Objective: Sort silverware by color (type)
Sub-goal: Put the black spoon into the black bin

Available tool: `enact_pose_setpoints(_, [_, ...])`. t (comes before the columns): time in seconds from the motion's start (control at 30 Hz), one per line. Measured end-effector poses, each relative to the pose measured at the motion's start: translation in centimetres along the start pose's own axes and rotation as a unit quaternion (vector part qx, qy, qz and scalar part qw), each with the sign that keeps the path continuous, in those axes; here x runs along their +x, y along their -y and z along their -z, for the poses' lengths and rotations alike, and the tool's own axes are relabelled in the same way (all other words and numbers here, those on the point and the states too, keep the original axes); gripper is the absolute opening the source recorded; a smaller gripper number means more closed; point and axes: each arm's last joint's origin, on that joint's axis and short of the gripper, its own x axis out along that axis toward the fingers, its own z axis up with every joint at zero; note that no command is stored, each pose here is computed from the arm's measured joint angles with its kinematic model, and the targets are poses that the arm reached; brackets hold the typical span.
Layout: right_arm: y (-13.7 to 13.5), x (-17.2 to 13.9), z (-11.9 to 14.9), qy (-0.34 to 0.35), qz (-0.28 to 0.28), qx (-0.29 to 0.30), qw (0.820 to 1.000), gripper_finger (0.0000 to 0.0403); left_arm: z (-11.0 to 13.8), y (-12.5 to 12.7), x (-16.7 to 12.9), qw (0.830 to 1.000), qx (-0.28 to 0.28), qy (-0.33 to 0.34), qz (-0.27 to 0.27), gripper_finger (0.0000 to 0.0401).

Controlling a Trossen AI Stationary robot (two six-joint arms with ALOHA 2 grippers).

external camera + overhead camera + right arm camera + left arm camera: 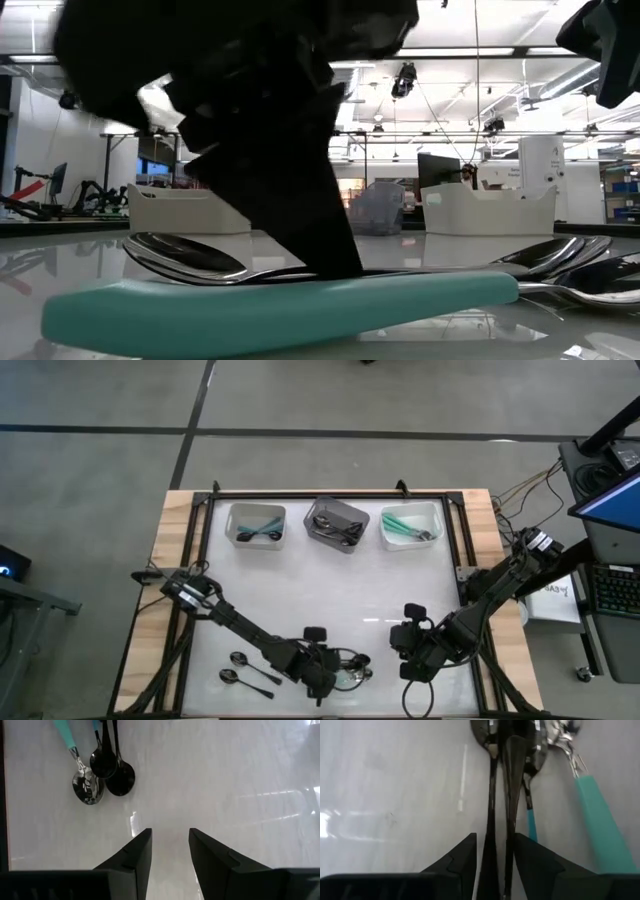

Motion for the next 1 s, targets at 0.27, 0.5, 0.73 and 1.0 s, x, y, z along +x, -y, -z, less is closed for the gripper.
enact_pose_setpoints(0.27, [0.0,0.0,0.0,0.0,0.0,-0.001,1.0,0.0123,-0.5,-1.1,0.4,0.996,-0.073,-0.029,0.036,0.005])
enact_pose_setpoints(0.5, [0.0,0.0,0.0,0.001,0.0,-0.001,1.0,0.0123,-0.8,-1.8,0.7,0.994,-0.1,-0.038,0.04,0.0008])
enact_pose_setpoints(0.73, [0.0,0.0,0.0,0.001,0.001,-0.002,1.0,0.0123,-1.2,-2.4,-0.6,0.994,-0.096,-0.038,0.039,0.0003])
enact_pose_setpoints(1.0, [0.0,0.0,-0.1,0.01,0.008,-0.002,1.0,0.0123,-2.6,-3.2,-2.9,0.994,-0.099,-0.024,0.04,0.0002])
